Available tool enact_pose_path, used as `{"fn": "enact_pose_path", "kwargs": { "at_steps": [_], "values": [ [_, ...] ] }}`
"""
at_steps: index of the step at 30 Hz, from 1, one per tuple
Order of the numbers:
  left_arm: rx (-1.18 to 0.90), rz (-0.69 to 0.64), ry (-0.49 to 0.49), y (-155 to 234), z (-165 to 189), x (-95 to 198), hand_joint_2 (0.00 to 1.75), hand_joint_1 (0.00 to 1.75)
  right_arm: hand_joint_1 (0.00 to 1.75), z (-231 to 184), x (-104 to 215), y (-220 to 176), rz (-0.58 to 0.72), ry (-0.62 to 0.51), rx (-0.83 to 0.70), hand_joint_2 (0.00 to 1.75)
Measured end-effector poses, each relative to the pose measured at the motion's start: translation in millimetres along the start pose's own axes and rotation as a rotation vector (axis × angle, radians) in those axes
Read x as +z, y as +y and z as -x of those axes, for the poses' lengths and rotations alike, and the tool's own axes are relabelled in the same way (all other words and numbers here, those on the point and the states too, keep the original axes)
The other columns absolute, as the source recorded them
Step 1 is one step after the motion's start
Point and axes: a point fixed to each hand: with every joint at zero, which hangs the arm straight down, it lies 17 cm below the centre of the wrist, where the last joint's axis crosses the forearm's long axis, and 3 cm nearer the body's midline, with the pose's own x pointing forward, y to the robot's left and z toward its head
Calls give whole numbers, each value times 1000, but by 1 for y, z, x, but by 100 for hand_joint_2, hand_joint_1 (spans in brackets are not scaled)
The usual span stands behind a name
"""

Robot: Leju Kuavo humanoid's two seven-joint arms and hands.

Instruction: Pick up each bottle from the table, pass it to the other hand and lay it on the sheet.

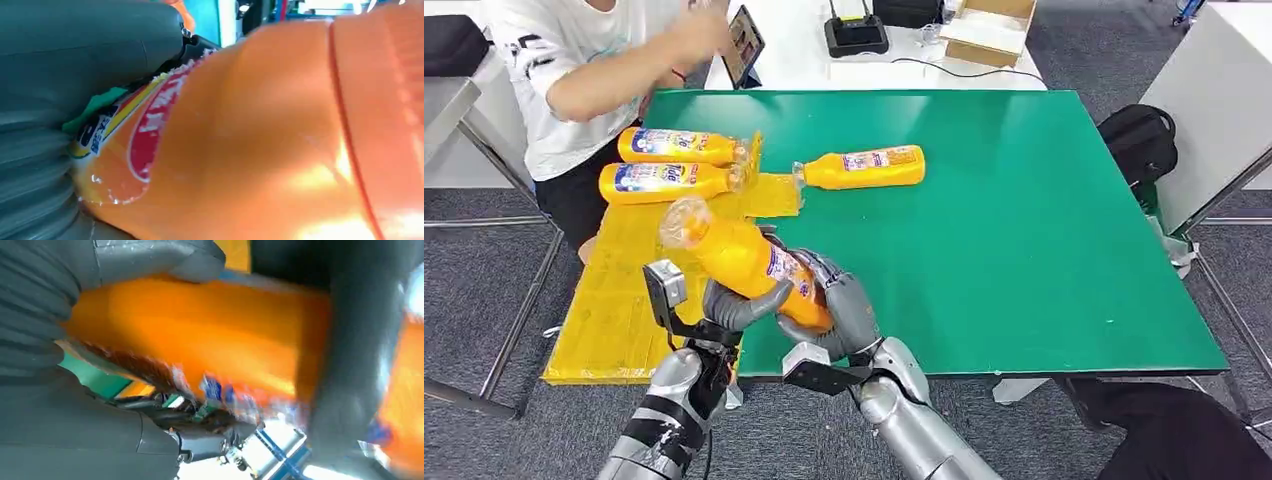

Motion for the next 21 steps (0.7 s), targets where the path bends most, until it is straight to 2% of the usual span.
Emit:
{"fn": "enact_pose_path", "kwargs": {
  "at_steps": [9, 21],
  "values": [
    [-212, -141, -26, 31, -8, -15, 175, 175, 0, -6, 4, -7, 57, 15, -60, 0],
    [-582, -415, -90, 116, -32, -17, 175, 175, 0, -48, -4, -70, 279, -95, -128, 0]
  ]
}}
